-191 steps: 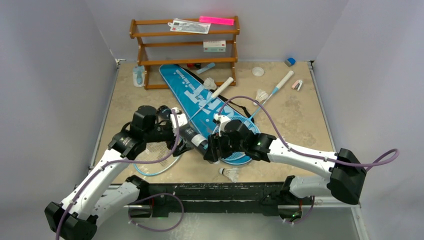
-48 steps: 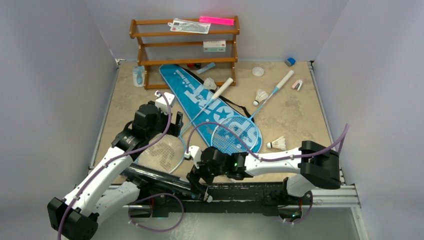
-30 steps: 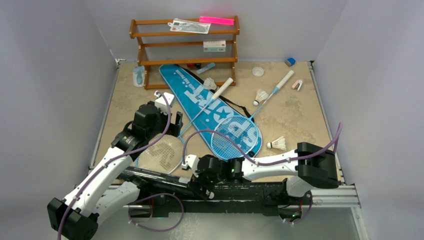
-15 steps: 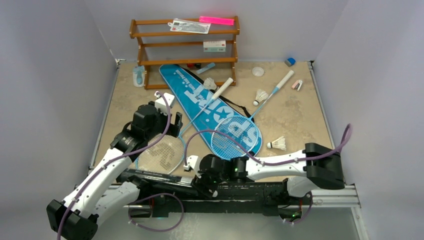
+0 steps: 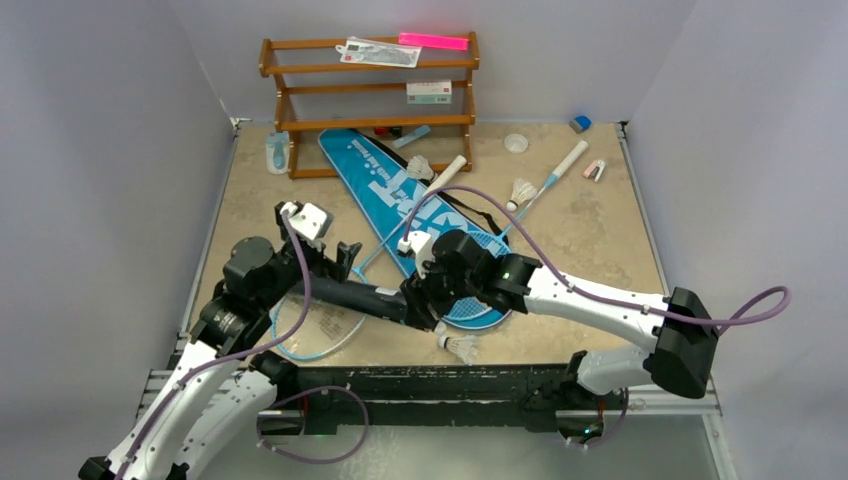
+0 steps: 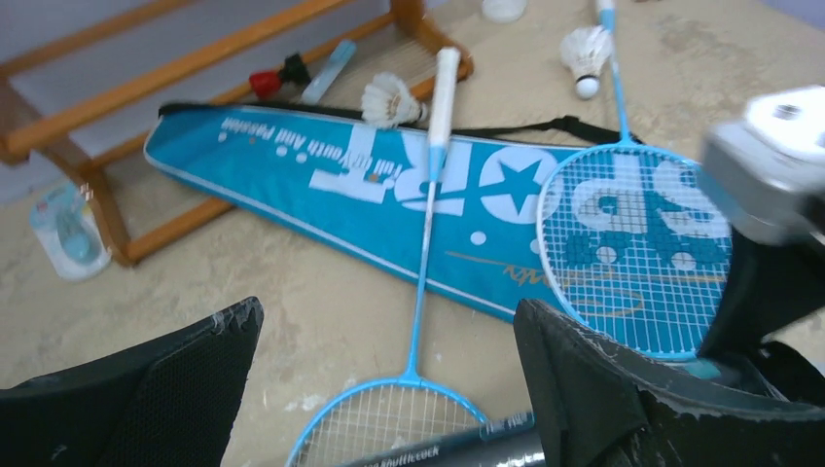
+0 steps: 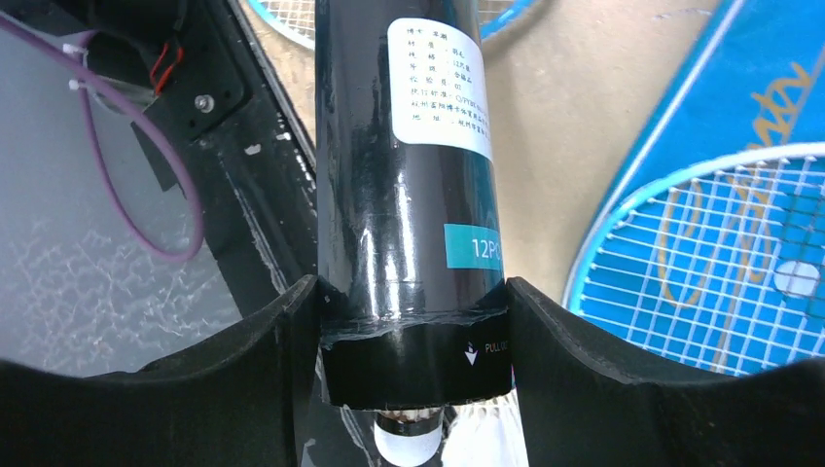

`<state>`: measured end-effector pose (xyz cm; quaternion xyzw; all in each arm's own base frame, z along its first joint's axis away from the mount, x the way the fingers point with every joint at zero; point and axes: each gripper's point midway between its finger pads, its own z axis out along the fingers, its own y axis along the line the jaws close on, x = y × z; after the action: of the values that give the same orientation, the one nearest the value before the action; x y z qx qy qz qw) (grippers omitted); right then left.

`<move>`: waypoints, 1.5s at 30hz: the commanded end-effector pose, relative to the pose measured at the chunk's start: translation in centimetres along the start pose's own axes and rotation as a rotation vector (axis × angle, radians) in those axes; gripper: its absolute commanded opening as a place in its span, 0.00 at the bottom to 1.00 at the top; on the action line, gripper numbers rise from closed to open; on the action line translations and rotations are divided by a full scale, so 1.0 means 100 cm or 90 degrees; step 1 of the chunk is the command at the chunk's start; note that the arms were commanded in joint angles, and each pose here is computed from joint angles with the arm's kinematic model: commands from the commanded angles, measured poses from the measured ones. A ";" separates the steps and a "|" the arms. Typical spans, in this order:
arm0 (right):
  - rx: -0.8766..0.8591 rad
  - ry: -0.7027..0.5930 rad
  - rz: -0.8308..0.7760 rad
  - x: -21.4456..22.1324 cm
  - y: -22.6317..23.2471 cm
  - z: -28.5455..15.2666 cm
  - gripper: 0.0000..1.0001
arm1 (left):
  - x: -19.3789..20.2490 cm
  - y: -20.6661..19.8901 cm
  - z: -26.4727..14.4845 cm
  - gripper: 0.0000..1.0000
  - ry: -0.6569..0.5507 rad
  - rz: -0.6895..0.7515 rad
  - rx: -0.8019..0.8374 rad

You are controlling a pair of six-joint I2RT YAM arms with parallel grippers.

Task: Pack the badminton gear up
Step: Pick up the shuttle tube at the center of the board.

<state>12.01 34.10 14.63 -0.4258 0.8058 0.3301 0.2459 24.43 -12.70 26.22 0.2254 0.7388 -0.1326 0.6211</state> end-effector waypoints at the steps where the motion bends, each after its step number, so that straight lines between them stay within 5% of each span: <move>1: -0.064 -0.019 0.009 -0.024 0.014 -0.021 0.46 | -0.023 -0.027 -0.003 1.00 -0.074 0.078 0.113; 6: -0.078 -0.029 0.036 -0.034 0.005 -0.027 0.45 | -0.018 -0.086 -0.016 1.00 -0.113 0.154 0.352; 11: -0.114 -0.027 0.064 -0.040 0.007 -0.034 0.45 | 0.024 -0.117 -0.032 1.00 -0.074 0.331 0.557; 16: -0.108 -0.028 0.071 -0.043 0.006 -0.039 0.45 | 0.037 -0.109 -0.023 1.00 -0.024 0.360 0.555; 24: -0.090 -0.030 0.056 -0.043 -0.001 -0.037 0.45 | 0.069 -0.118 -0.026 1.00 0.088 0.250 0.601; 45: -0.071 -0.059 0.037 -0.063 -0.002 -0.044 0.45 | 0.110 -0.123 -0.012 0.98 0.196 0.158 0.627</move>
<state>13.92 33.03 18.69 -0.3939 0.8079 0.3857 0.2081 16.11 -20.45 14.80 0.5983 0.6424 -0.3347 0.3425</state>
